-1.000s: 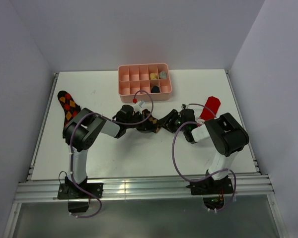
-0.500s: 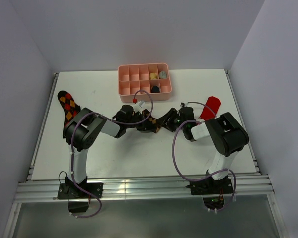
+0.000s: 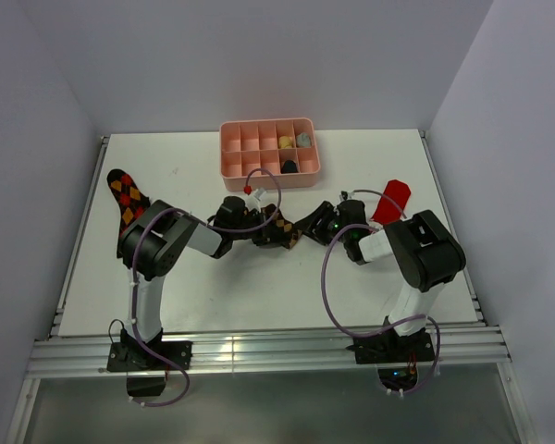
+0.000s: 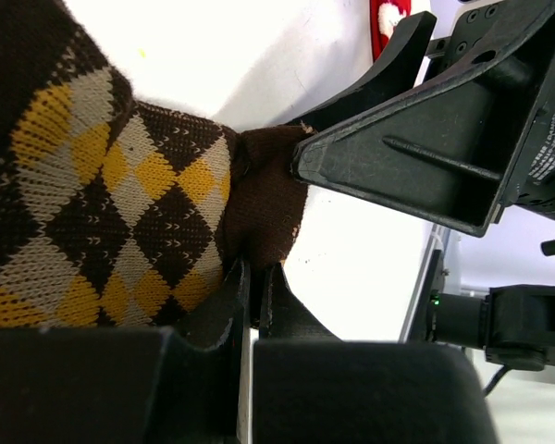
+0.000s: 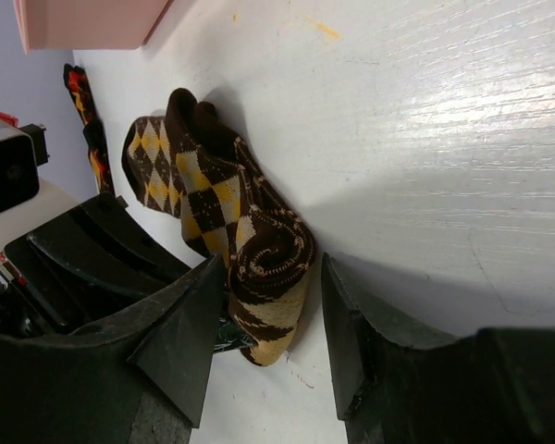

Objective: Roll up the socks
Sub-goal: Roll the sock at the center of the board.

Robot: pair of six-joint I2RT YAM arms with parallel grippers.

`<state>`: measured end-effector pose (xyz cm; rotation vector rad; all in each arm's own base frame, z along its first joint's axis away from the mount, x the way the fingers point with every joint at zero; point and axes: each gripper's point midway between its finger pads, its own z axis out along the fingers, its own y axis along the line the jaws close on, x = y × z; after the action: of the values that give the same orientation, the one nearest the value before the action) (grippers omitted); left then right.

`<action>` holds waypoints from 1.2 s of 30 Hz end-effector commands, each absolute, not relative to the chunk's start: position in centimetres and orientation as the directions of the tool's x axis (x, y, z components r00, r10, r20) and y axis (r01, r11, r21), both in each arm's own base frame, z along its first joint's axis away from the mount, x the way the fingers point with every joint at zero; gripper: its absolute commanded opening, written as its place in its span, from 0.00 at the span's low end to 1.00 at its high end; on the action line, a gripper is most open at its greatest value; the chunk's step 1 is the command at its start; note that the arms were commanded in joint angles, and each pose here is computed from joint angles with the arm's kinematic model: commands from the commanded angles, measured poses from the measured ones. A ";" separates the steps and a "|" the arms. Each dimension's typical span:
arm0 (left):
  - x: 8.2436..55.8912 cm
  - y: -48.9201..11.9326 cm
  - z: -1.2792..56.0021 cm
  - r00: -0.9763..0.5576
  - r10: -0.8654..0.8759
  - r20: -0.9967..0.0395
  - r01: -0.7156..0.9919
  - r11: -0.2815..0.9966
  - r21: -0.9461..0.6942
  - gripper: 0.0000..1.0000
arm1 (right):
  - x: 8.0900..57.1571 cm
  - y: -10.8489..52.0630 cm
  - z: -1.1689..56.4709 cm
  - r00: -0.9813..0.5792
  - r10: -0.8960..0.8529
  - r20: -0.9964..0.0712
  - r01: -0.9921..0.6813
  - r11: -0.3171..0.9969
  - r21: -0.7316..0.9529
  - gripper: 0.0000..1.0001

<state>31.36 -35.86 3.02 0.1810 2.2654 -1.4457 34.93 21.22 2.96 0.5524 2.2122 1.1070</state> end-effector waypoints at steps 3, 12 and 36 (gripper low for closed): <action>28.8 -34.2 -1.6 -0.955 -0.089 -0.283 0.200 0.509 -0.837 0.00 | 34.7 20.7 0.8 -0.757 0.564 -0.328 0.118 0.613 0.781 0.54; 28.9 -34.2 -2.3 -0.964 -0.089 -0.249 0.169 0.515 -0.840 0.00 | 34.5 21.0 -0.5 -0.782 0.550 -0.295 0.144 0.619 0.772 0.51; 31.7 -32.8 1.9 -0.842 -0.121 -0.525 0.362 0.595 -0.718 0.47 | 35.0 19.0 -0.3 -0.810 0.489 -0.323 0.277 0.805 0.524 0.00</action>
<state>31.56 -34.96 3.91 0.1455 2.2381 -1.4417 36.23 21.86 1.68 0.5296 2.4163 0.9315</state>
